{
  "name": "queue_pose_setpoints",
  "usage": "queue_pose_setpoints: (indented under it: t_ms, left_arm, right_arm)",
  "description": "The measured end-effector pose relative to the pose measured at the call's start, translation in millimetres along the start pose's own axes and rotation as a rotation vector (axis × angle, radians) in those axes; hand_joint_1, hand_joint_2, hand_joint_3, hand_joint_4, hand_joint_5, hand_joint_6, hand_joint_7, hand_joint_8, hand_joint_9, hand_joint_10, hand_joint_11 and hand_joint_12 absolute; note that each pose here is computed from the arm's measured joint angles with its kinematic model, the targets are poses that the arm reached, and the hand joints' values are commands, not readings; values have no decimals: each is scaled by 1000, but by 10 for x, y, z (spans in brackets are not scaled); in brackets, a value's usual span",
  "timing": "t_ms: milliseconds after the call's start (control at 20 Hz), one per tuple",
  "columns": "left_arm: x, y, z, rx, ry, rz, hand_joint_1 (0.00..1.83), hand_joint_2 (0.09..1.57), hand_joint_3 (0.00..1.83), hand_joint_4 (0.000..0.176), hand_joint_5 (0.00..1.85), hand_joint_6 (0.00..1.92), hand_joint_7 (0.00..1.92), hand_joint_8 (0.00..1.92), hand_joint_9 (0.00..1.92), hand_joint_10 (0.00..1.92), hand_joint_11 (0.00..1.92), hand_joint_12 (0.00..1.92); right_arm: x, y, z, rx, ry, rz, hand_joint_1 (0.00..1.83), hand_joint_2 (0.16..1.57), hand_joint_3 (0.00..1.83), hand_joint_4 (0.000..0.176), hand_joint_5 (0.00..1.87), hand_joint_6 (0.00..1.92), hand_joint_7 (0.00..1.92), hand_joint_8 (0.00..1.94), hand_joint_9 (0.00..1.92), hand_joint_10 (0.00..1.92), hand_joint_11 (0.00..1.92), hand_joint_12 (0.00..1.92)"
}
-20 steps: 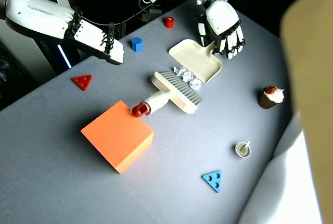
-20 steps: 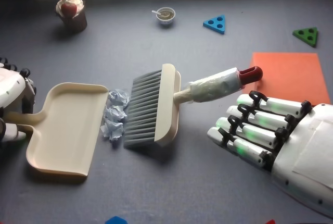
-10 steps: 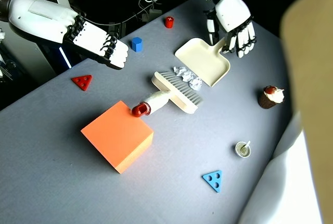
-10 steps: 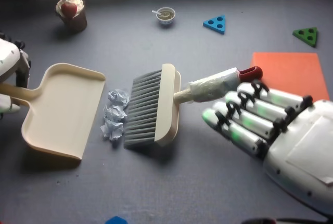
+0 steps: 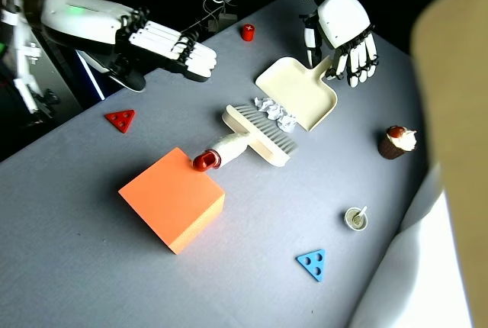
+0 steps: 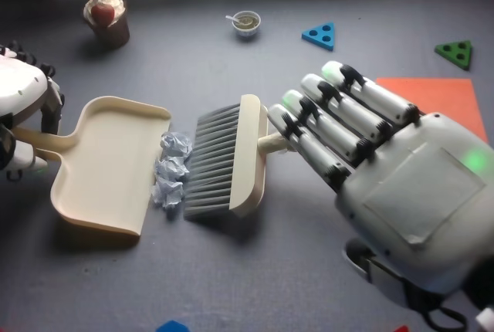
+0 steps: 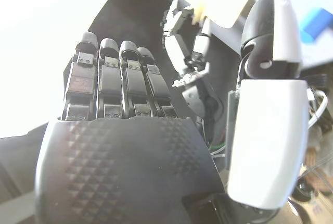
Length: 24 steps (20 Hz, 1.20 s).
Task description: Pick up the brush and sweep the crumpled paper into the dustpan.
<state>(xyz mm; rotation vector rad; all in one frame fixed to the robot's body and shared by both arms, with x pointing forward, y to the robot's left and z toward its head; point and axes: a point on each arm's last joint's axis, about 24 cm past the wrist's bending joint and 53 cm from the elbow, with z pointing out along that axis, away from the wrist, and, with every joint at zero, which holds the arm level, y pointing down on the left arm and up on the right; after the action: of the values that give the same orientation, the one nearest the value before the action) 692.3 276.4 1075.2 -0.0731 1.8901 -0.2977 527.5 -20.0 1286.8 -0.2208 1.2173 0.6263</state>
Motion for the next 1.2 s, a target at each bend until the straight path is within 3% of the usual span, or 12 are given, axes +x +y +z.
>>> queue_pose_setpoints:
  t_ms: [200, 300, 350, 500, 550, 650, 700, 950, 1200]
  left_arm:
    - [7, 11, 46, -2, 4, -3, 1103, 1080, 1, 5, 1065, 840, 584, 2, 501, 2, 249, 482]
    - [5, 15, 70, -3, -1, -7, 1089, 1087, 0, 29, 1048, 869, 581, 3, 507, 5, 252, 486]
    - [17, 0, 77, 0, 1, -11, 1106, 1080, 0, 0, 1065, 840, 593, 4, 513, 4, 255, 492]
    - [24, -27, 99, 7, 0, -15, 1109, 1078, 0, 0, 1070, 833, 596, 4, 515, 4, 256, 494]
    - [10, -23, 117, 6, -1, -16, 1103, 1076, 0, 14, 1075, 824, 601, 4, 513, 2, 260, 499]
    - [-12, -46, 123, 12, -6, -16, 1100, 1075, 0, 21, 1077, 820, 589, 0, 502, 0, 233, 491]
    - [-15, -46, 123, 12, -7, -16, 1121, 1066, 0, 0, 1099, 782, 603, 2, 512, 2, 241, 515]
    - [-8, -82, 148, 19, -5, -20, 1110, 1073, 2, 0, 1079, 815, 588, 2, 506, 0, 206, 538]
    - [9, -104, 164, 24, 0, -18, 1104, 1080, 2, 0, 1064, 841, 589, 3, 499, 2, 205, 559]
  right_arm:
    - [87, -48, 139, 43, -52, 21, 1092, 931, 4, 0, 153, 13, 103, 6, 113, 4, 170, 13]
    - [141, -176, 222, 96, -71, 27, 1109, 939, 5, 0, 190, 21, 125, 11, 134, 10, 189, 22]
    - [222, -275, 289, 147, -59, 50, 1119, 935, 2, 0, 204, 21, 138, 13, 143, 11, 199, 27]
    - [396, -379, 406, 198, -53, 69, 1120, 935, 1, 0, 213, 9, 144, 5, 148, 5, 200, 29]
    - [463, -326, 455, 191, -56, 81, 1127, 941, 3, 0, 219, 7, 155, 7, 148, 3, 189, 25]
    - [568, -245, 525, 178, -54, 99, 1092, 944, 4, 0, 230, 9, 135, 0, 153, 4, 184, 23]
    - [607, -203, 560, 165, -55, 100, 1097, 948, 5, 0, 214, 0, 135, 0, 157, 4, 183, 23]
    - [752, -388, 794, 219, -92, 65, 1091, 946, 1, 0, 227, 12, 137, 3, 151, 1, 179, 23]
    - [701, -463, 1037, 239, -153, 68, 1090, 943, 0, 0, 195, 0, 133, 0, 138, 0, 176, 23]
